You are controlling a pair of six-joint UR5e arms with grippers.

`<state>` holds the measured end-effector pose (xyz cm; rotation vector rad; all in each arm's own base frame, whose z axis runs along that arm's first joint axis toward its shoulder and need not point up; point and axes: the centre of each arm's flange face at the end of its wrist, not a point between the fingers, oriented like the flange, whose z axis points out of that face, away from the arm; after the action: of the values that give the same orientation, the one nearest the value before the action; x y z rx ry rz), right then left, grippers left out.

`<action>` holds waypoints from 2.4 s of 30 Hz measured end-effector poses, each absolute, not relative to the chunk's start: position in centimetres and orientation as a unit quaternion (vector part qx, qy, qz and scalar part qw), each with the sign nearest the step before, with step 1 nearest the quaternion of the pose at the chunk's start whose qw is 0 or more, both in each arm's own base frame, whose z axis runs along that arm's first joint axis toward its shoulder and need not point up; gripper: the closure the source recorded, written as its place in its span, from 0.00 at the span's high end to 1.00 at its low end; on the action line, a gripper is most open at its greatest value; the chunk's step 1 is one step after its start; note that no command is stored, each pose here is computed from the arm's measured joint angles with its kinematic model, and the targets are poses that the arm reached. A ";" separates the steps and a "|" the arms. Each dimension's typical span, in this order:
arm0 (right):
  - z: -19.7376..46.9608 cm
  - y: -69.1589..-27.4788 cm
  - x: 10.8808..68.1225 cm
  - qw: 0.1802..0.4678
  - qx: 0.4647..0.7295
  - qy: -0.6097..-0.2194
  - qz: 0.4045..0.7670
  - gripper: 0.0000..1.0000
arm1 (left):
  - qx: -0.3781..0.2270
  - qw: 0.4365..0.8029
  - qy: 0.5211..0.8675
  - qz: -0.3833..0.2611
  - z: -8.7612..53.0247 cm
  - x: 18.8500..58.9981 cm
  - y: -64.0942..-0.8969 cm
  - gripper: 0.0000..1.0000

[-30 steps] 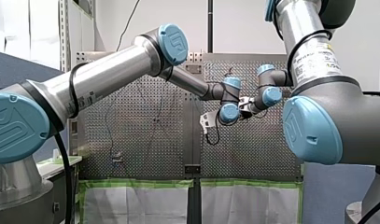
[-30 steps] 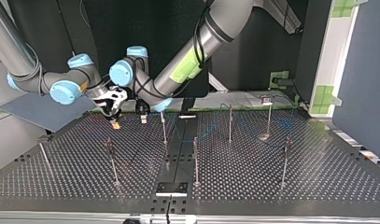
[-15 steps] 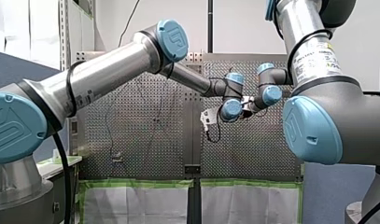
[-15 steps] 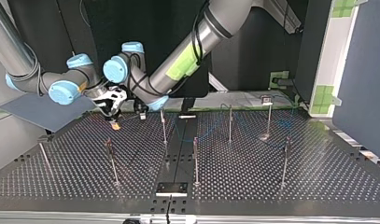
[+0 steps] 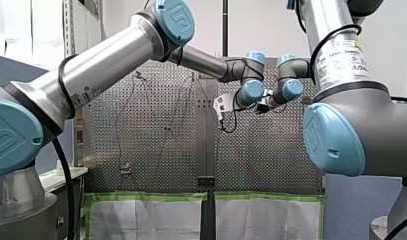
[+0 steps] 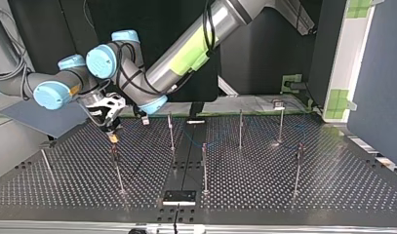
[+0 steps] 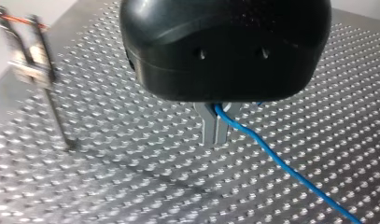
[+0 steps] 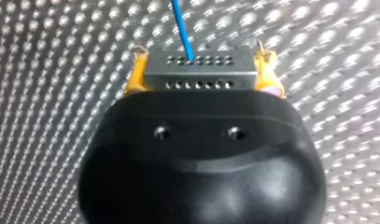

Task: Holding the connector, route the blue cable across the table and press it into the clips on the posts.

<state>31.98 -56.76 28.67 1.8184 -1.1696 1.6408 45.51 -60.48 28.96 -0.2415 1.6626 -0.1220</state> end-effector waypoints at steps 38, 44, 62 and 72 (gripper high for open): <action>48.8 -50.0 26.6 0.262 0.590 -0.386 0.659 0.00 | -0.082 0.716 0.686 -0.099 37.1 46.2 -60.9 0.00; 49.7 -49.3 27.1 0.261 0.590 -0.377 0.664 0.00 | -0.077 0.719 0.682 -0.105 37.4 48.8 -59.6 0.00; 50.1 -48.8 27.5 0.259 0.589 -0.373 0.669 0.00 | -0.068 0.716 0.687 -0.107 37.3 49.3 -59.2 0.00; 50.1 -48.8 27.5 0.259 0.589 -0.373 0.669 0.00 | -0.069 0.716 0.687 -0.107 37.3 49.3 -59.2 0.00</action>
<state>27.54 -48.83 50.14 1.5952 -1.0104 1.8123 49.33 -59.19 37.30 -0.1517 1.5210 -0.2368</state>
